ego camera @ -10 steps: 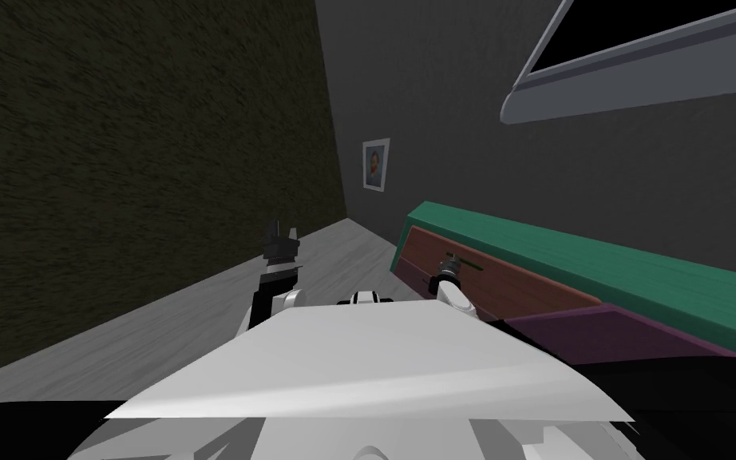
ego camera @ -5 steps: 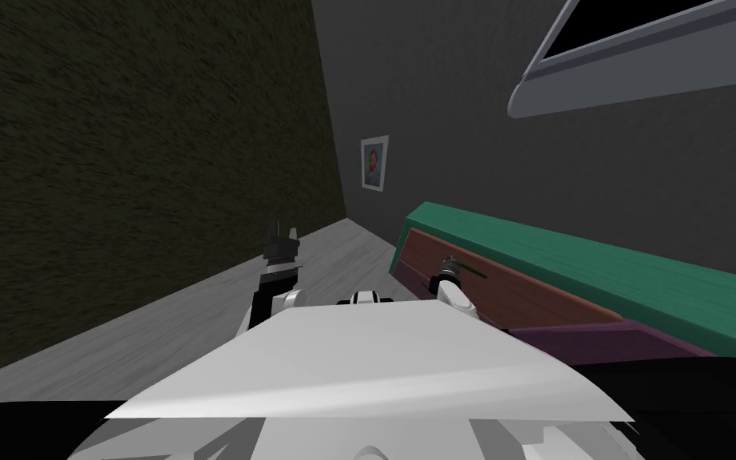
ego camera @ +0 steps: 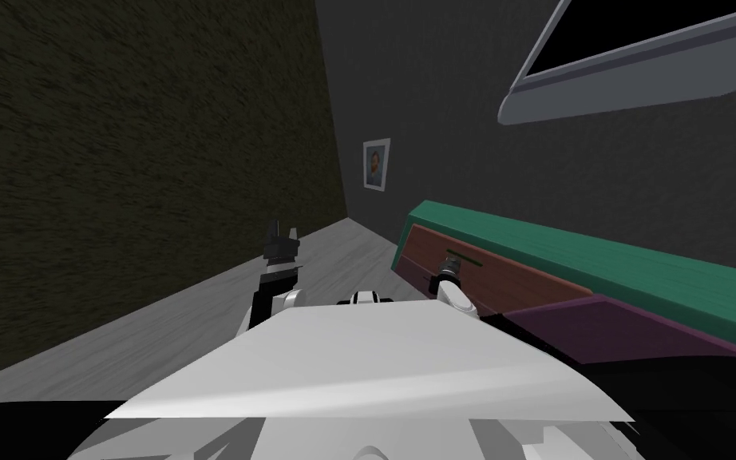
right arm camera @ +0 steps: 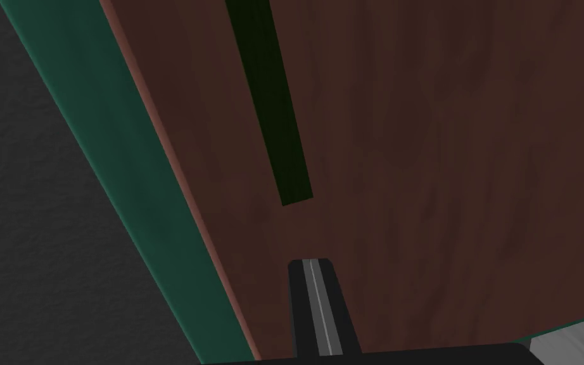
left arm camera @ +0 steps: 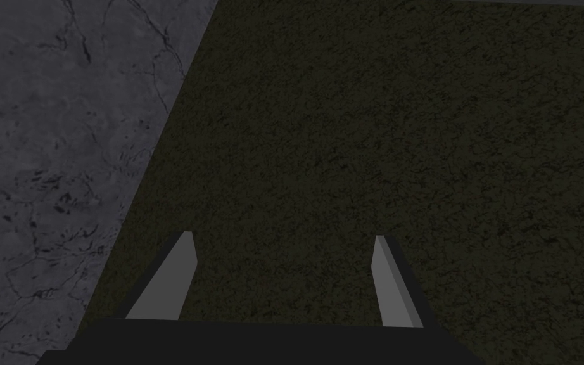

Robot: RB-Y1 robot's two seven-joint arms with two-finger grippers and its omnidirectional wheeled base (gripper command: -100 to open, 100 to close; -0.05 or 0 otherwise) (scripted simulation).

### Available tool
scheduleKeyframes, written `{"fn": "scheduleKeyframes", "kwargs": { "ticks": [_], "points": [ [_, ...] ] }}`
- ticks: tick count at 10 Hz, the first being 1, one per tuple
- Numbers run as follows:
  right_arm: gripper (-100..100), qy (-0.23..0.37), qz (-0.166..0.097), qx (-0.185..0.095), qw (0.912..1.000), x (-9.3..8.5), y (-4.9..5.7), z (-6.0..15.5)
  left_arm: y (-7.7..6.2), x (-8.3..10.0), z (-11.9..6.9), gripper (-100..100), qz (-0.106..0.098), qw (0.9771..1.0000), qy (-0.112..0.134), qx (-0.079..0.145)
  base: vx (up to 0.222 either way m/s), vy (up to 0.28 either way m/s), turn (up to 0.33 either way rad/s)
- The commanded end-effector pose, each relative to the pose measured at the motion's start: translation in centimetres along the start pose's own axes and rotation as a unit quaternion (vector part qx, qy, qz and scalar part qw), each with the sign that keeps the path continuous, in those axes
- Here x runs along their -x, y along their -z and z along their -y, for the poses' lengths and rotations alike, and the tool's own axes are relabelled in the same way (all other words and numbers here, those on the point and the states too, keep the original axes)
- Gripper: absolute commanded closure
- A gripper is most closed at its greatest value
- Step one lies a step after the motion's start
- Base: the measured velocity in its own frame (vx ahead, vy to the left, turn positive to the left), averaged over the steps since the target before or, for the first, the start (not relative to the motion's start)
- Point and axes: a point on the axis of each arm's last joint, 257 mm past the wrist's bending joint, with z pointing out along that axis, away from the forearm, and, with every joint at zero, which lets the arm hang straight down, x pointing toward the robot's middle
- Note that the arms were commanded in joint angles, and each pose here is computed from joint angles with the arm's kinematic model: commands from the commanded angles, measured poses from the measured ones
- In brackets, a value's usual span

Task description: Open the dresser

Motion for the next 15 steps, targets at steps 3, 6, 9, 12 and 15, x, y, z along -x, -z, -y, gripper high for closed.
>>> {"fn": "scheduleKeyframes", "kwargs": {
  "ticks": [3,6,9,12,15],
  "points": [
    [-100,0.004,-0.001,-0.001,1.0,-0.36,-0.32,0.15,0.01,0.03,0.0,0,0.0,1.0,0.0,0.0,0.055,-0.113,0.014],
    [-100,0.002,-0.003,0.001,1.0,-0.62,-0.65,0.13,0.01,0.02,0.0,0,0.0,1.0,0.0,0.0,0.083,-0.093,0.015],
    [100,0.003,0.0,0.0,1.0,-0.37,-0.42,0.22,0.01,0.01,0.0,0,0.0,1.0,0.0,0.0,-0.002,0.005,-0.007],
    [100,0.002,0.004,0.002,1.0,-0.04,-0.19,0.31,0.0,0.0,0.0,0,0.0,1.0,0.0,0.0,-0.119,0.128,-0.031],
    [-100,0.003,0.003,0.001,1.0,-0.15,-0.29,0.36,0.0,0.01,0.0,0,0.0,1.0,0.0,0.0,-0.05,0.051,-0.01]
  ]
}}
